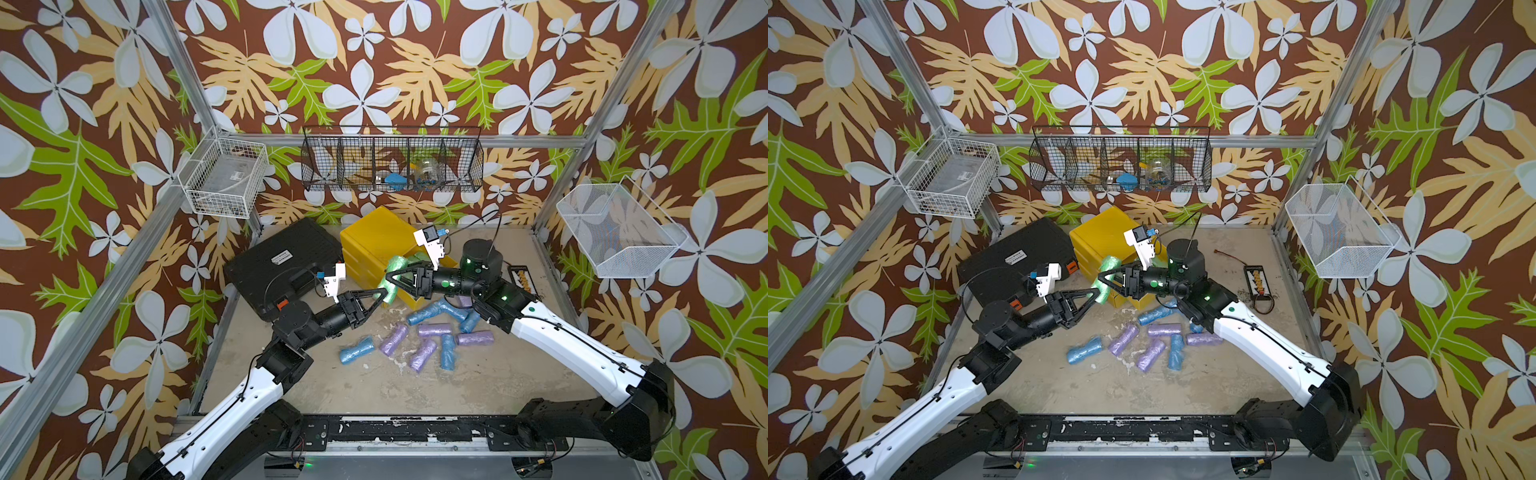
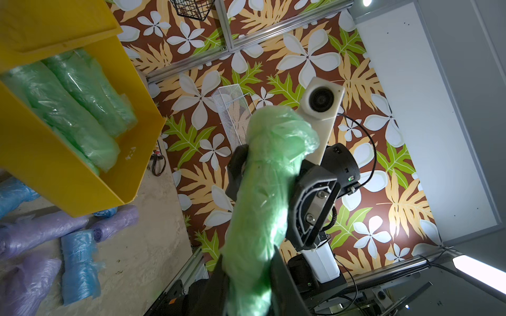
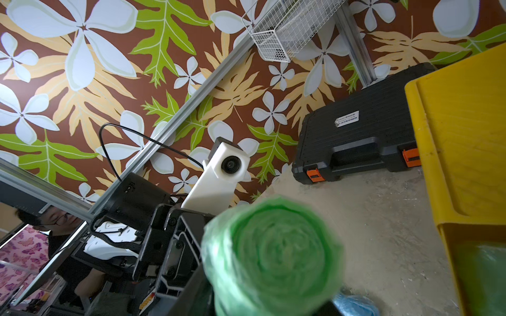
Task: Sort the rolls of trash bags by color and place them into the drawer
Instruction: Pick up the roll of trash bags from the center of the board, then place the roll of trash bags in the drawer.
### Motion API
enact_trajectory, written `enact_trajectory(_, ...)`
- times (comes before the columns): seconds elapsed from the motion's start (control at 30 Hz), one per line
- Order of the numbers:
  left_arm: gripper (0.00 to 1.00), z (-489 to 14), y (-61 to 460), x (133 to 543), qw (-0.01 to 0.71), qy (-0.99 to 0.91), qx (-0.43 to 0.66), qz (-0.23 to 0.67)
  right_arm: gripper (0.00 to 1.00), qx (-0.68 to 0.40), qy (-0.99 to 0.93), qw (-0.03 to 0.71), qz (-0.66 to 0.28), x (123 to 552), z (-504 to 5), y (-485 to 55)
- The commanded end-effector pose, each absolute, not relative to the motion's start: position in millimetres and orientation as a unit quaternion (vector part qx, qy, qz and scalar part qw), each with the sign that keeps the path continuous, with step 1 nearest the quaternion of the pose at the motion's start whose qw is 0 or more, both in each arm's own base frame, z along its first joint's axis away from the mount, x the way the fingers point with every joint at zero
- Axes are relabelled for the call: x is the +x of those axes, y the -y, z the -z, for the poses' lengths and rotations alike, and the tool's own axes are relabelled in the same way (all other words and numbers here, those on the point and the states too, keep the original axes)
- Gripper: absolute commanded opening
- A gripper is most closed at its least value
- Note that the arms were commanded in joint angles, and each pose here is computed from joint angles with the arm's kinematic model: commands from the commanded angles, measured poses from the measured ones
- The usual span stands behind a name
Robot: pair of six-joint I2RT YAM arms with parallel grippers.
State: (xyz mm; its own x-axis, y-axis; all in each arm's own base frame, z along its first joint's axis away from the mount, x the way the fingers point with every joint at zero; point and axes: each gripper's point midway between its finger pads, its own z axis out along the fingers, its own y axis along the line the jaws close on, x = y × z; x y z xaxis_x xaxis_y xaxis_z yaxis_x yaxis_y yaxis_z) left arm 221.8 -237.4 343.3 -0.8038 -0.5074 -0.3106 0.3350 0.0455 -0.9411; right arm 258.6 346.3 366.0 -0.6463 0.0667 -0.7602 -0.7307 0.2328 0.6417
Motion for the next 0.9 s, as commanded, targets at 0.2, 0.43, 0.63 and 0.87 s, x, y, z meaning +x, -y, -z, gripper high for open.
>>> enact_trajectory(0.2, 0.96, -350, 231, 231, 0.344, -0.687, -0.063, 0.637, 0.22, -0.266, -0.719, 0.408, -0.496, 286, -384, -338)
enact_trajectory(0.43, 1.0, -326, 207, 246, 0.392, -0.749, -0.088, 0.527, 0.23, -0.277, -0.806, 0.448, -0.269, 348, -342, -298)
enact_trajectory(0.63, 1.0, -320, 197, 247, 0.41, -0.758, -0.091, 0.498, 0.23, -0.299, -0.842, 0.426, -0.14, 380, -293, -282)
enact_trajectory(0.87, 1.0, -310, 196, 246, 0.406, -0.769, -0.085, 0.486, 0.26, -0.331, -0.856, 0.389, -0.085, 395, -252, -281)
